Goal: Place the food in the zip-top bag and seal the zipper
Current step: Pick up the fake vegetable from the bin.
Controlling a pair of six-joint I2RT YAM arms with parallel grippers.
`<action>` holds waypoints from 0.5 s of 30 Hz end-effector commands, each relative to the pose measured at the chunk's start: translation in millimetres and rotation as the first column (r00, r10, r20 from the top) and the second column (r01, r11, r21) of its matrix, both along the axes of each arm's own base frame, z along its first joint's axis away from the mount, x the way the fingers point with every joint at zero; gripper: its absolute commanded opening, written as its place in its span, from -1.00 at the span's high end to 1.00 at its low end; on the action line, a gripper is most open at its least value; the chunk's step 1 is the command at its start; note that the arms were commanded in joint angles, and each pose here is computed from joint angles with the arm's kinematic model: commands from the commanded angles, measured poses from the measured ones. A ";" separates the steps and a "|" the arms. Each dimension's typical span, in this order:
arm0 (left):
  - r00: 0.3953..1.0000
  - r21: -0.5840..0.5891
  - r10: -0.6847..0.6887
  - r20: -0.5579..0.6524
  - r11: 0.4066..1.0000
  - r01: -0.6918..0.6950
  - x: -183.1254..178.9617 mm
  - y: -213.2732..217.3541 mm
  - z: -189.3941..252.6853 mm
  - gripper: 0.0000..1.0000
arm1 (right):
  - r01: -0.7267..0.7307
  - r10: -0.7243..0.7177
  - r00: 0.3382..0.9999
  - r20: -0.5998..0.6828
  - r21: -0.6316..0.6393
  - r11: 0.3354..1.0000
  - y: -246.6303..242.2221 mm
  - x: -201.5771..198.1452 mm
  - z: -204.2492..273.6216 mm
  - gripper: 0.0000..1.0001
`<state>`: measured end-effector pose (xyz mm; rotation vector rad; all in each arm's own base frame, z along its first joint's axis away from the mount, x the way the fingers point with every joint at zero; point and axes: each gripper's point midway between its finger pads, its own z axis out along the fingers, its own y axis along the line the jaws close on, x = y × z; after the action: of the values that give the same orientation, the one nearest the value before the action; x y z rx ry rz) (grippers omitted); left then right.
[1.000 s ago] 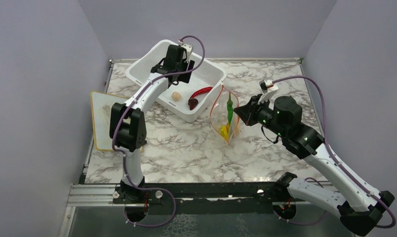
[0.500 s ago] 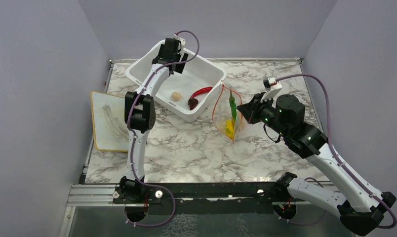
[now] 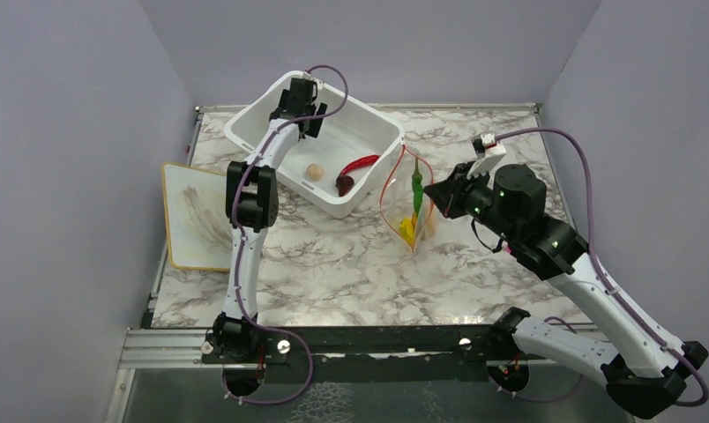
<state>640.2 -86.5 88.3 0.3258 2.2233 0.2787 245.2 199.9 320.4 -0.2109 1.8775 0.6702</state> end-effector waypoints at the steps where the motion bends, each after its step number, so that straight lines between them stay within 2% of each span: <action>1: 0.998 -0.024 0.057 0.014 0.998 -0.056 11.4 12.4 -19.0 -0.66 | 0.027 -0.028 0.999 0.039 0.022 0.999 -2.2 4.2 17.3 0.98; 10: 0.999 -0.086 0.051 0.000 0.995 -0.051 21.3 19.2 -43.2 -0.64 | 0.034 -0.035 0.999 0.024 0.029 0.999 -1.0 5.6 15.3 0.98; 15: 1.000 -0.099 0.017 -0.013 0.995 -0.018 20.6 15.8 -51.2 -0.27 | 0.033 -0.033 0.999 0.006 0.033 0.999 0.4 5.3 13.0 0.98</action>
<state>657.6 -64.9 49.7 0.2281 2.2394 0.2343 248.1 200.6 315.1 -0.1973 1.8982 0.6607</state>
